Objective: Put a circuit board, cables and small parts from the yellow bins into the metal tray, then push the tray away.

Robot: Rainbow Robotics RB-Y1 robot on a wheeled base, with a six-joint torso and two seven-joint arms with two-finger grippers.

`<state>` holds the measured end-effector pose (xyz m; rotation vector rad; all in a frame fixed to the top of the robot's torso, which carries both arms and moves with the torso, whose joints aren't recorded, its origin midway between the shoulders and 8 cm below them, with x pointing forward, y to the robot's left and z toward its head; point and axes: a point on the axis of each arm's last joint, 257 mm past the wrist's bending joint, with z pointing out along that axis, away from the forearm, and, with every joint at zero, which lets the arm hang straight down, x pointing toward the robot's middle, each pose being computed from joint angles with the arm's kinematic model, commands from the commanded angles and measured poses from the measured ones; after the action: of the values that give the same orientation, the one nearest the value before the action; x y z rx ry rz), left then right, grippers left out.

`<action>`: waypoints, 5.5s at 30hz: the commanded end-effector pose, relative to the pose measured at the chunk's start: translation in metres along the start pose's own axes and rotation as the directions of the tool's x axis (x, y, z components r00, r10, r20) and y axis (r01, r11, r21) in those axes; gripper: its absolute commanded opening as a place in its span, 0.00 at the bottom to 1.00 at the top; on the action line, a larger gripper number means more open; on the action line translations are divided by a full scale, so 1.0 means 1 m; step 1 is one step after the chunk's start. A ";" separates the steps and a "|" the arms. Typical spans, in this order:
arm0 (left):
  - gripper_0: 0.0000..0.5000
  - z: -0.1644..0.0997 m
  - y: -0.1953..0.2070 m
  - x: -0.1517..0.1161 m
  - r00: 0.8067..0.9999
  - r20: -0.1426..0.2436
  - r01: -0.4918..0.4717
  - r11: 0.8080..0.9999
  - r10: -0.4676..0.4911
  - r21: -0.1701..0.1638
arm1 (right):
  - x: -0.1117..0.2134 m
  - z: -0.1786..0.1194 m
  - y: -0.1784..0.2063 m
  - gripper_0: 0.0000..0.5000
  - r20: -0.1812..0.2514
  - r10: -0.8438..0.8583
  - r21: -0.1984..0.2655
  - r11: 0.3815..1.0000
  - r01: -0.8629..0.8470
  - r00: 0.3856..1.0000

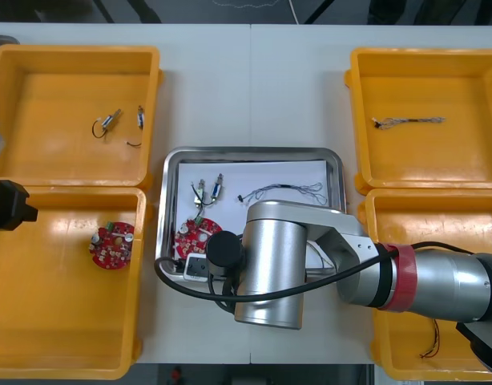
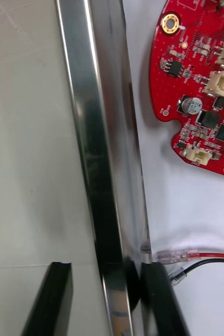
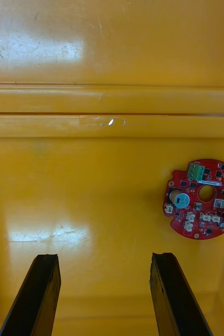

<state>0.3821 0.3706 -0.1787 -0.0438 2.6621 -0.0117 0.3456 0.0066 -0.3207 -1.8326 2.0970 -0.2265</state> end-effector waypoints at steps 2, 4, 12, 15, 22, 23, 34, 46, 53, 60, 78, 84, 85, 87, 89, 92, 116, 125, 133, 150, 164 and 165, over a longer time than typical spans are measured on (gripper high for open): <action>1.00 -0.013 0.009 -0.005 0.998 0.025 -0.058 0.998 0.058 -0.032 | -0.017 -0.007 -0.002 0.06 0.027 -0.093 0.031 0.995 0.093 0.995; 1.00 -0.013 0.009 -0.005 0.998 0.025 -0.058 0.998 0.058 -0.032 | -0.017 -0.007 -0.004 0.00 0.027 -0.100 0.042 0.994 0.099 0.995; 1.00 -0.013 0.009 -0.005 0.998 0.025 -0.058 0.998 0.058 -0.032 | -0.019 -0.011 -0.016 0.00 0.024 -0.126 0.071 0.990 0.124 0.992; 1.00 -0.013 0.009 -0.005 0.998 0.025 -0.058 0.998 0.058 -0.032 | -0.019 -0.014 -0.026 0.00 0.018 -0.146 0.092 0.985 0.144 0.989; 1.00 -0.013 0.009 -0.005 0.998 0.025 -0.058 0.998 0.058 -0.032 | -0.017 -0.023 -0.053 0.00 -0.014 -0.203 0.154 0.967 0.202 0.979; 1.00 -0.013 0.009 -0.005 0.998 0.025 -0.058 0.998 0.058 -0.032 | -0.017 -0.024 -0.054 0.00 -0.015 -0.207 0.157 0.966 0.207 0.978; 1.00 -0.013 0.009 -0.005 0.998 0.025 -0.058 0.998 0.058 -0.032 | -0.020 -0.038 -0.100 0.00 -0.056 -0.208 0.241 0.946 0.216 0.976; 1.00 -0.013 0.009 -0.005 0.998 0.025 -0.058 0.998 0.058 -0.032 | -0.034 -0.053 -0.139 0.00 -0.086 -0.217 0.311 0.921 0.233 0.972; 1.00 -0.013 0.009 -0.005 0.998 0.025 -0.058 0.998 0.058 -0.032 | -0.039 -0.059 -0.165 0.00 -0.114 -0.206 0.346 0.909 0.233 0.972; 1.00 -0.013 0.009 -0.005 0.998 0.025 -0.058 0.998 0.058 -0.032 | -0.047 -0.062 -0.184 0.00 -0.133 -0.197 0.370 0.899 0.233 0.971; 1.00 -0.013 0.009 -0.005 0.998 0.025 -0.058 0.998 0.058 -0.032 | -0.078 -0.055 -0.223 0.00 -0.081 -0.165 0.379 0.907 0.184 0.983; 1.00 -0.013 0.009 -0.005 0.998 0.025 -0.058 0.998 0.058 -0.032 | -0.076 -0.055 -0.238 0.00 -0.090 -0.170 0.394 0.899 0.192 0.981; 1.00 -0.013 0.009 -0.005 0.998 0.025 -0.058 0.998 0.058 -0.032 | -0.075 -0.056 -0.240 0.00 -0.091 -0.170 0.396 0.898 0.192 0.981; 1.00 -0.013 0.009 -0.005 0.998 0.025 -0.058 0.998 0.058 -0.032 | -0.074 -0.055 -0.247 0.00 -0.095 -0.169 0.402 0.895 0.193 0.981; 1.00 -0.013 0.009 -0.005 0.998 0.025 -0.058 0.998 0.058 -0.032 | -0.074 -0.055 -0.253 0.00 -0.093 -0.170 0.409 0.892 0.193 0.981; 1.00 -0.013 0.009 -0.005 0.998 0.025 -0.058 0.998 0.058 -0.032 | -0.074 -0.054 -0.259 0.00 -0.087 -0.173 0.416 0.888 0.194 0.981; 1.00 -0.013 0.009 -0.005 0.998 0.025 -0.058 0.998 0.058 -0.032 | -0.080 -0.056 -0.310 0.00 -0.057 -0.209 0.484 0.850 0.211 0.976; 1.00 -0.013 0.009 -0.005 0.998 0.025 -0.058 0.998 0.058 -0.032 | -0.077 -0.054 -0.315 0.21 -0.066 -0.208 0.490 0.845 0.214 0.976; 1.00 -0.013 0.009 -0.005 0.998 0.025 -0.058 0.998 0.058 -0.032 | -0.076 -0.056 -0.314 1.00 -0.067 -0.200 0.482 0.852 0.207 0.978; 1.00 -0.013 0.009 -0.005 0.998 0.025 -0.058 0.998 0.058 -0.032 | -0.068 -0.085 -0.246 1.00 -0.010 -0.064 0.335 0.940 0.064 0.998; 1.00 -0.013 0.009 -0.005 0.998 0.025 -0.058 0.998 0.058 -0.032 | 0.004 -0.142 -0.193 1.00 0.005 0.130 0.260 0.957 -0.127 0.992; 1.00 -0.013 0.009 -0.005 0.998 0.025 -0.058 0.998 0.058 -0.032 | 0.005 -0.145 -0.194 1.00 0.015 0.136 0.267 0.954 -0.135 0.991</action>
<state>0.3821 0.3702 -0.1786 -0.0427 2.6618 -0.0127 0.4737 -0.0390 -0.1394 -1.5981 2.1011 -0.4812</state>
